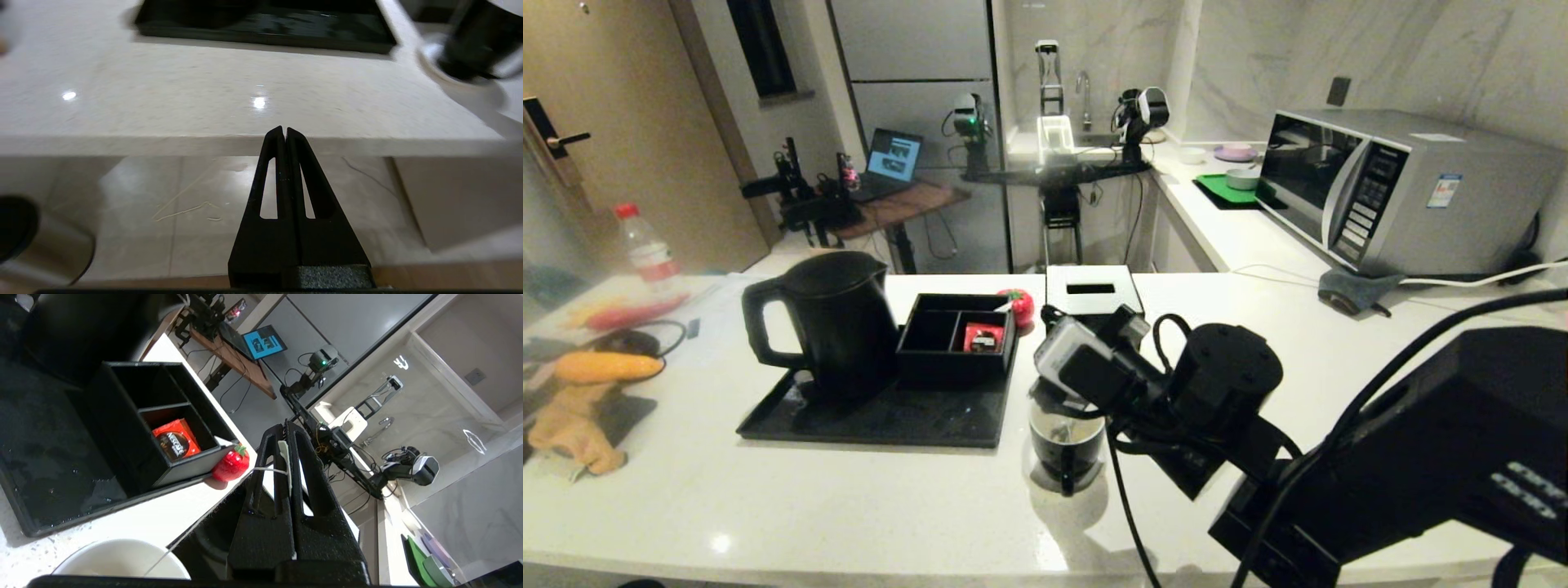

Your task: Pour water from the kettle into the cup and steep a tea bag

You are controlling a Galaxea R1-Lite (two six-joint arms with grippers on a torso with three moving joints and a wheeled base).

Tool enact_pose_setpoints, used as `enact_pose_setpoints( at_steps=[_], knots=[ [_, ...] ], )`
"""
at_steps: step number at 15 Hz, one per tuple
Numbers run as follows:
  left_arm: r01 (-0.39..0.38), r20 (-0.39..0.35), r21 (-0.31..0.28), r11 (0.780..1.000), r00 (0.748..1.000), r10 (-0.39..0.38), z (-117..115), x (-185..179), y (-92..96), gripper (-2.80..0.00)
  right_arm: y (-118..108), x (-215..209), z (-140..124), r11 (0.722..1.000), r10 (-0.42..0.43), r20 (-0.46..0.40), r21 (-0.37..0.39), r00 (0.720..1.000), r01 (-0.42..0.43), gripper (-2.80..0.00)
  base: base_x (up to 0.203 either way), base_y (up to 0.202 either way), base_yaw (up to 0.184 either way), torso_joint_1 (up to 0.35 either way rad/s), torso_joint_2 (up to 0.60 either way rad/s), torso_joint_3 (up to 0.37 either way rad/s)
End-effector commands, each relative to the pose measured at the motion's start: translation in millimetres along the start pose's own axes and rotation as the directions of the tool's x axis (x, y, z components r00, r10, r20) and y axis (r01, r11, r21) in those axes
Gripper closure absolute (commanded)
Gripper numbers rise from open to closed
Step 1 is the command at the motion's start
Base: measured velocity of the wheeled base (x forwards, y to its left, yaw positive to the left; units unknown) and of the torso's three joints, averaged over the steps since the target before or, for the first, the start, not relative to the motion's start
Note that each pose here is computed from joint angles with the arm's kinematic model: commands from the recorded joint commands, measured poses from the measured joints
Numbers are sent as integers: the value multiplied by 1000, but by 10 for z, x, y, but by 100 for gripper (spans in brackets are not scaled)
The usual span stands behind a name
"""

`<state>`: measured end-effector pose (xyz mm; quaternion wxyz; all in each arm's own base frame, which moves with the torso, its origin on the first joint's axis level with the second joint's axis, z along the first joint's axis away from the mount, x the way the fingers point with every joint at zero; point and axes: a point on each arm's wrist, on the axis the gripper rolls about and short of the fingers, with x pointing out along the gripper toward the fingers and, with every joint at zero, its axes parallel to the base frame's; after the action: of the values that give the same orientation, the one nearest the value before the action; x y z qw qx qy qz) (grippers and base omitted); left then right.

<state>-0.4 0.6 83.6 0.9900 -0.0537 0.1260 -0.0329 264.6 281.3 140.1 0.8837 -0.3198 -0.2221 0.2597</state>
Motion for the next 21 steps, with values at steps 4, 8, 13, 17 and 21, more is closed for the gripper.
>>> enact_pose_setpoints(
  at_steps=[4, 8, 13, 17, 21],
  knots=[
    [-91, 161, -33, 995, 982, 96, -47, -113, -6, 0, 52, 15, -44, 1000, 1, -2, -5, 1000, -1, 0, 0, 0, 0, 0, 0, 0],
    [-66, 287, -32, 997, 955, 72, -102, -206, -6, 0, -33, 12, 35, 1000, -21, 19, 0, 1000, 21, 0, 0, 0, 0, 0, 0, 0],
    [-66, 288, -32, 997, 955, 72, -100, -207, -7, 0, -305, 214, 324, 992, -123, 110, 29, 986, 120, 0, 0, 0, 0, 0, 0, 0],
    [-66, 288, -32, 997, 955, 72, -100, -207, -7, 0, -417, 260, 447, 990, -141, 130, 36, 981, 138, 0, 0, 0, 0, 0, 0, 0],
    [-66, 287, -32, 997, 955, 72, -102, -206, -6, 0, -409, 251, 429, 990, -143, 128, 37, 981, 139, 0, 0, 0, 0, 0, 0, 0]
  ],
)
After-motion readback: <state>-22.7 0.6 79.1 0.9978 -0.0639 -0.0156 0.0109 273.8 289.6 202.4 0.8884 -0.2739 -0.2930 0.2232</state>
